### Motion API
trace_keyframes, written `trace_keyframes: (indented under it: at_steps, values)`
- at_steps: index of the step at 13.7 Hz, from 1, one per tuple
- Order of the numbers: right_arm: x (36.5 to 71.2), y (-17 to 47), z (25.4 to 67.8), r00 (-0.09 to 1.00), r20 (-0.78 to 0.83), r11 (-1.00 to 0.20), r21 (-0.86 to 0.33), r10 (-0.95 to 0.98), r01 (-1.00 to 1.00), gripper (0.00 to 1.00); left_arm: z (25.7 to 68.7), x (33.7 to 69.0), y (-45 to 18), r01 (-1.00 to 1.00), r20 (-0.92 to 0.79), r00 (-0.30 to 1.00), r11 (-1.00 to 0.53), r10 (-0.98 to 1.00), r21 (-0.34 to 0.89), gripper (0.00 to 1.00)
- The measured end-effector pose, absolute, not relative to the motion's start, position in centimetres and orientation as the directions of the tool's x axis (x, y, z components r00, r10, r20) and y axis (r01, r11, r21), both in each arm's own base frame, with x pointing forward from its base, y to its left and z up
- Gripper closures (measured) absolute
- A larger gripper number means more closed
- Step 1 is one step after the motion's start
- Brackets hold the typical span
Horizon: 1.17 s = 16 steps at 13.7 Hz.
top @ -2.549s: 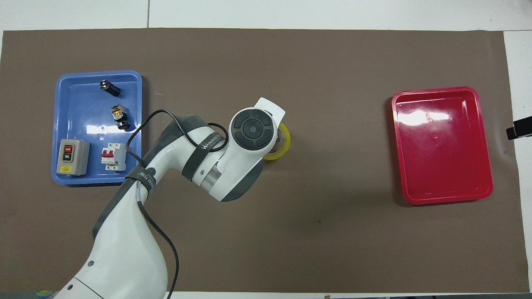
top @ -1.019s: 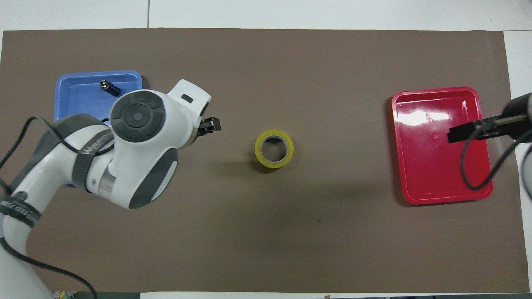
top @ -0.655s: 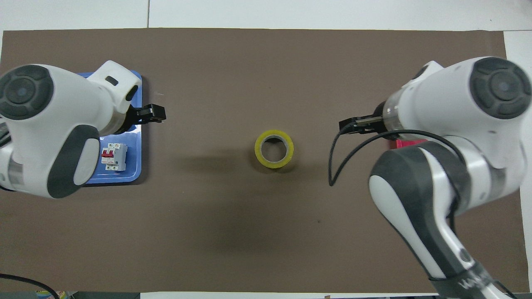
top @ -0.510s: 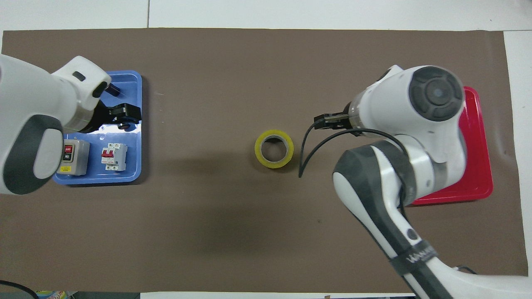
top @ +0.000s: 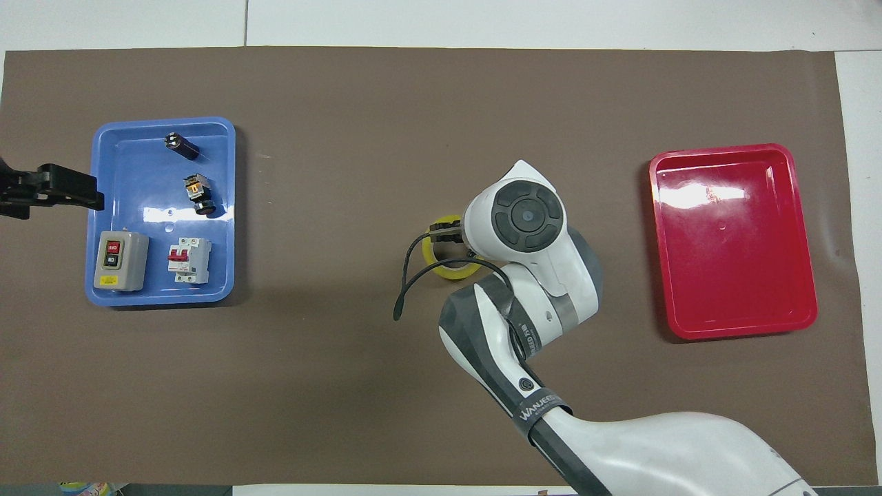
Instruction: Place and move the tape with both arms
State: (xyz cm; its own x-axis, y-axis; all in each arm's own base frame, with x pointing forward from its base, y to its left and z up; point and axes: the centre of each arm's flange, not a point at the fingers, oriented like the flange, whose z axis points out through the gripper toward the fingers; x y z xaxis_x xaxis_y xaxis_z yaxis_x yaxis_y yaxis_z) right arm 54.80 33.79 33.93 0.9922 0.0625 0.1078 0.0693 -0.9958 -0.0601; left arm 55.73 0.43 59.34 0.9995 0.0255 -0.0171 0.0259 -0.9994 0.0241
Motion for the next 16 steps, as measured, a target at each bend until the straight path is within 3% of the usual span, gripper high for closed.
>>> trace_keyframes:
  at_steps: [5, 8, 10, 11, 12, 13, 16]
  values:
    - [55.0, 33.3, 32.6, 0.991, 0.091, -0.994, -0.040, 0.099, 0.103, 0.01, 60.5, 54.8, 1.9, 0.014, -0.042, 0.999, -0.999, 0.013, 0.031, 0.00]
    - [54.8, 33.0, 31.9, 0.991, 0.076, -0.994, -0.032, 0.106, 0.109, 0.12, 60.3, 54.5, 1.8, 0.013, -0.050, 0.999, -0.999, 0.011, 0.032, 0.00]
    - [54.5, 32.8, 31.6, 0.992, 0.065, -0.994, -0.027, 0.108, 0.110, 0.15, 60.3, 54.6, 1.7, 0.011, -0.046, 0.999, -0.999, 0.009, 0.032, 0.00]
    - [54.5, 32.8, 31.5, 0.992, 0.063, -0.994, -0.025, 0.108, 0.110, 0.24, 60.3, 54.6, 1.6, 0.010, -0.046, 0.999, -0.999, 0.008, 0.032, 0.00]
    - [54.5, 32.8, 31.5, 0.992, 0.061, -0.994, -0.025, 0.108, 0.110, 0.25, 60.3, 54.6, 1.6, 0.009, -0.046, 0.999, -0.999, 0.007, 0.032, 0.00]
    - [54.4, 32.7, 31.4, 0.992, 0.059, -0.994, -0.024, 0.108, 0.109, 0.31, 60.3, 54.6, 1.6, 0.008, -0.045, 0.999, -0.999, 0.007, 0.032, 0.00]
    - [54.2, 32.6, 31.1, 0.993, 0.050, -0.994, -0.020, 0.108, 0.109, 0.69, 60.5, 54.7, 1.6, 0.004, -0.032, 0.999, -1.000, 0.003, 0.023, 0.00]
